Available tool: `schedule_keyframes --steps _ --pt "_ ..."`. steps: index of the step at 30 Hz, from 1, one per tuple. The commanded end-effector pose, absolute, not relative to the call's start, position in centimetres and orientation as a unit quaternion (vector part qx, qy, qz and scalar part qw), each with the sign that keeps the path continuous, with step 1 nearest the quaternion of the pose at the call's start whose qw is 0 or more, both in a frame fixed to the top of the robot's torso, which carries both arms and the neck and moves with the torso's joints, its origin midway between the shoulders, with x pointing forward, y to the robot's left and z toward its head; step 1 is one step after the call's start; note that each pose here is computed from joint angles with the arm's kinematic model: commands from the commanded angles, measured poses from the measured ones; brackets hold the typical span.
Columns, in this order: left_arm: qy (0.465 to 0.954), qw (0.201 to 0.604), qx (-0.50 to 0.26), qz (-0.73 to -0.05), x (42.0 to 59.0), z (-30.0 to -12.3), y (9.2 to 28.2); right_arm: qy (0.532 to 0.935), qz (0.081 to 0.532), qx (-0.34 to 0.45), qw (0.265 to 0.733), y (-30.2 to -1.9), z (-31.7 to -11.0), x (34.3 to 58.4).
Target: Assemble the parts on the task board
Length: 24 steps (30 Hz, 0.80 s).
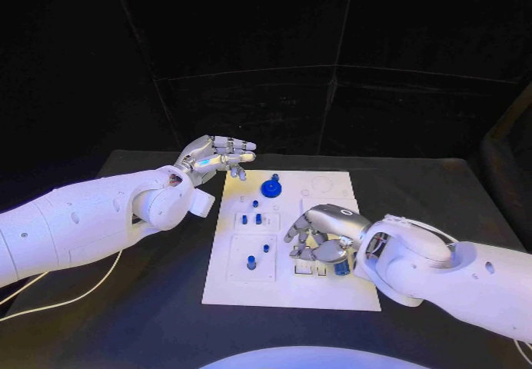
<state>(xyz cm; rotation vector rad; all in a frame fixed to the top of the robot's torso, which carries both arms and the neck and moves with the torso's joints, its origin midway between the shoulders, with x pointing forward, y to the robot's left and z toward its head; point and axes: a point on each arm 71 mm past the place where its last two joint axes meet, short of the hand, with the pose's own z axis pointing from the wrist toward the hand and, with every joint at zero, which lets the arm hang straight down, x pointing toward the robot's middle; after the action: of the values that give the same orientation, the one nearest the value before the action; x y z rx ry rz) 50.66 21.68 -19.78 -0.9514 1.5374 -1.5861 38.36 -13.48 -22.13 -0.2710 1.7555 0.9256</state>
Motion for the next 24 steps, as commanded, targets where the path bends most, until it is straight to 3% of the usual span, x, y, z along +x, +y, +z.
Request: schedule_keyframes --steps 1,9,19,24 --pt "0.594 0.358 -0.368 -0.619 50.7 -19.7 21.7 0.746 0.397 -0.003 0.534 -15.7 -21.1 38.7" --pt "0.595 0.357 -0.368 -0.619 50.7 -19.7 21.7 0.789 0.304 0.057 0.53 -21.7 -21.3 39.2" --pt "0.596 0.355 -0.368 -0.62 50.7 -19.7 21.7 0.818 0.205 0.03 0.537 -23.3 -22.2 39.4" --pt "0.596 0.355 -0.368 -0.62 50.6 -19.7 21.7 0.827 0.183 0.012 0.532 -23.1 -22.8 39.3"
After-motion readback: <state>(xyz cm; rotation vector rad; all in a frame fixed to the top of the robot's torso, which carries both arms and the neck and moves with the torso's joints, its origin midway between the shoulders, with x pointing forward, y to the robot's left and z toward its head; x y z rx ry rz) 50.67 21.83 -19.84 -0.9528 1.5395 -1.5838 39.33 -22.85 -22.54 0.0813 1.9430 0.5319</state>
